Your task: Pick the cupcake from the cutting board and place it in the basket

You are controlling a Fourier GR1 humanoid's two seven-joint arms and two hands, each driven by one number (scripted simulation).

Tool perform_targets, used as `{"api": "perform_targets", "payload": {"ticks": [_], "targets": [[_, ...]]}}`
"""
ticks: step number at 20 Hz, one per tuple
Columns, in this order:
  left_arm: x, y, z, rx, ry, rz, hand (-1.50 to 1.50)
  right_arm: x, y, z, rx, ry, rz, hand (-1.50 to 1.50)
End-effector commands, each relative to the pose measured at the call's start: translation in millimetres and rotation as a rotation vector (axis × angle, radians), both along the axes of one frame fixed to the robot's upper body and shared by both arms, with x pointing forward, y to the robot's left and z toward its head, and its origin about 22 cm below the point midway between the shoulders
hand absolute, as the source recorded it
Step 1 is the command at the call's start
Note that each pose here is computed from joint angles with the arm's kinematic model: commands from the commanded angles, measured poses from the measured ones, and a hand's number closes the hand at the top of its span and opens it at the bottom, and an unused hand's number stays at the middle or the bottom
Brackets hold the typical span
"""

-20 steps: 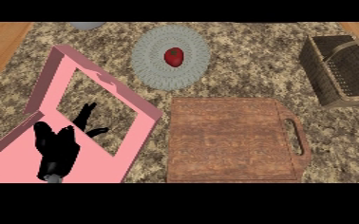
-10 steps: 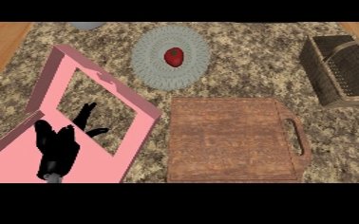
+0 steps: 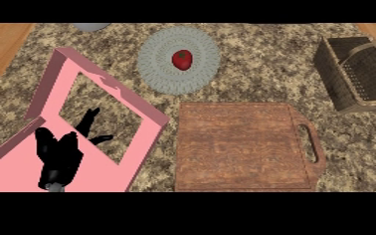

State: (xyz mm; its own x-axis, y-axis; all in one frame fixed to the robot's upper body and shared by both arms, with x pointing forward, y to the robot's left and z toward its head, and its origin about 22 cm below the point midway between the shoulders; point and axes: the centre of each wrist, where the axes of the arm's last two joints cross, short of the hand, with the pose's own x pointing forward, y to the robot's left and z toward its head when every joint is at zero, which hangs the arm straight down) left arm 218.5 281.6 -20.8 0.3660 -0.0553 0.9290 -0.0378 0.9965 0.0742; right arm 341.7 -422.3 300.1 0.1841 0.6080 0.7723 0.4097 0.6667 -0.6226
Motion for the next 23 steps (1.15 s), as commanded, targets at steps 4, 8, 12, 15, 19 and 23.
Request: {"api": "perform_targets", "payload": {"ticks": [4,8,12,15,19,23], "targets": [[-12.4,8.0,-22.0,0.070,0.172,0.013,0.00,-3.5,-29.5,-5.6,-0.145,-0.002,0.011,-1.50],[-20.3,10.7,-25.7,0.058,0.178,0.007,0.00,0.1,-33.4,-9.1,-0.123,-0.043,0.011,-1.50],[-33.9,14.7,-29.4,0.049,0.178,0.003,0.00,-15.7,-61.1,10.1,-0.026,-0.115,-0.041,-1.50],[-21.6,15.0,-34.1,0.068,0.183,0.033,0.00,-24.5,-76.2,21.2,0.037,-0.136,-0.051,-1.50],[-32.7,-3.7,-34.9,0.053,0.183,0.011,0.00,-54.3,-115.2,27.3,0.065,-0.147,-0.159,-1.50],[-20.7,21.5,-31.4,0.065,0.173,0.030,0.00,-79.4,-141.0,35.8,0.118,-0.142,-0.196,-1.50]]}}
